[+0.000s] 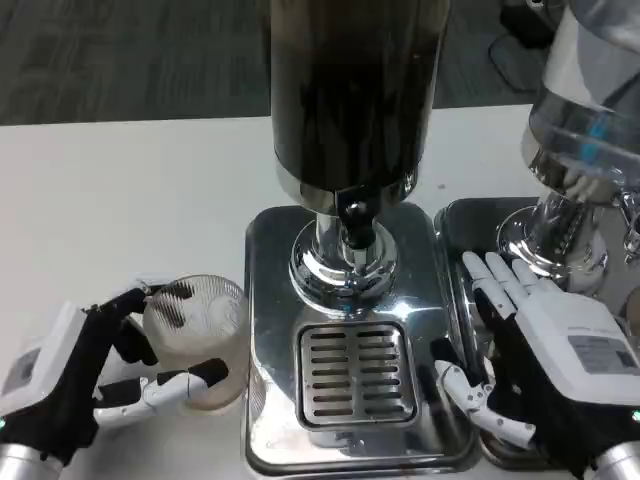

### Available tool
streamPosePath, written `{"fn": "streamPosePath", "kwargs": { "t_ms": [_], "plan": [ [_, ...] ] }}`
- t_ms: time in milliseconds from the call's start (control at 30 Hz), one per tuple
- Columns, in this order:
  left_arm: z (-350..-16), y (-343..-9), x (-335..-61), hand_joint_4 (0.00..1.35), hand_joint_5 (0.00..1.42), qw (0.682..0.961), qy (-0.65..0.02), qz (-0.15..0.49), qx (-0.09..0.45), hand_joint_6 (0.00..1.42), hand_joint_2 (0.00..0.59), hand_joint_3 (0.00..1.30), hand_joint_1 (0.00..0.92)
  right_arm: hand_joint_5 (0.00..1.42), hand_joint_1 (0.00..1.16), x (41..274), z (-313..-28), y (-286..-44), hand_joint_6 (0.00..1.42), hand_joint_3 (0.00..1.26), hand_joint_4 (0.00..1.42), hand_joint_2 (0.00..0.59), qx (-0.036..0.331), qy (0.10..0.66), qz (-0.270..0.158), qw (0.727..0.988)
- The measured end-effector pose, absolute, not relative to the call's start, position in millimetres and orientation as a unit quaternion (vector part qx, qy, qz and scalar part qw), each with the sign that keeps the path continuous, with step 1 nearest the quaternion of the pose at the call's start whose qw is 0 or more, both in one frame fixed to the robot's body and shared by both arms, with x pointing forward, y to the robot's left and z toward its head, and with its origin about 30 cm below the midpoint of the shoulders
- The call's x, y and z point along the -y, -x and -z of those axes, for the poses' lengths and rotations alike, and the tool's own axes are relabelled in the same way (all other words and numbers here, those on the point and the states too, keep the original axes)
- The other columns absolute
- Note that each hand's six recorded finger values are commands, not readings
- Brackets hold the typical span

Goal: Grasp the cup under the faucet to collect the drink, then remove the cup.

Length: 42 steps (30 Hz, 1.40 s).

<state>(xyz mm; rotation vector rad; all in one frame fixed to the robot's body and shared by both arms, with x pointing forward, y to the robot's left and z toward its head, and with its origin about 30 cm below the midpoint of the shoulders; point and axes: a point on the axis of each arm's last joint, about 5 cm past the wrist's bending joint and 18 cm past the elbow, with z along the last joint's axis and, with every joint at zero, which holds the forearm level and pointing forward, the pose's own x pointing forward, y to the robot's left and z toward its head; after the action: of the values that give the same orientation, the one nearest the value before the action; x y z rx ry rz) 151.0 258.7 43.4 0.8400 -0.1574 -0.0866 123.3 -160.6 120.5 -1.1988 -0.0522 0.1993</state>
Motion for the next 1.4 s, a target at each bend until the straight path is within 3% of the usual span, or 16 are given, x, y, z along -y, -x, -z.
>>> {"fn": "streamPosePath", "kwargs": {
  "t_ms": [367, 867, 1400],
  "plan": [
    [-42, -150, -258, 0.65, 0.87, 0.901, -0.424, 0.022, 0.093, 0.92, 0.163, 0.56, 0.553, 0.00, 0.24, 160, -121, -123, 0.06, 0.02, 0.00, 0.436, 0.025, 0.562, -0.092, 0.821],
    [-47, -159, -253, 0.68, 0.89, 0.896, -0.425, 0.005, 0.127, 0.97, 0.170, 0.59, 0.562, 0.00, 0.23, 161, -120, -123, 0.06, 0.02, 0.00, 0.437, 0.024, 0.563, -0.083, 0.822],
    [-62, -186, -231, 0.68, 0.90, 0.885, -0.409, 0.102, 0.199, 0.99, 0.152, 0.59, 0.541, 0.00, 0.23, 163, -120, -122, 0.06, 0.02, 0.00, 0.437, 0.015, 0.561, -0.066, 0.825]
  ]
}}
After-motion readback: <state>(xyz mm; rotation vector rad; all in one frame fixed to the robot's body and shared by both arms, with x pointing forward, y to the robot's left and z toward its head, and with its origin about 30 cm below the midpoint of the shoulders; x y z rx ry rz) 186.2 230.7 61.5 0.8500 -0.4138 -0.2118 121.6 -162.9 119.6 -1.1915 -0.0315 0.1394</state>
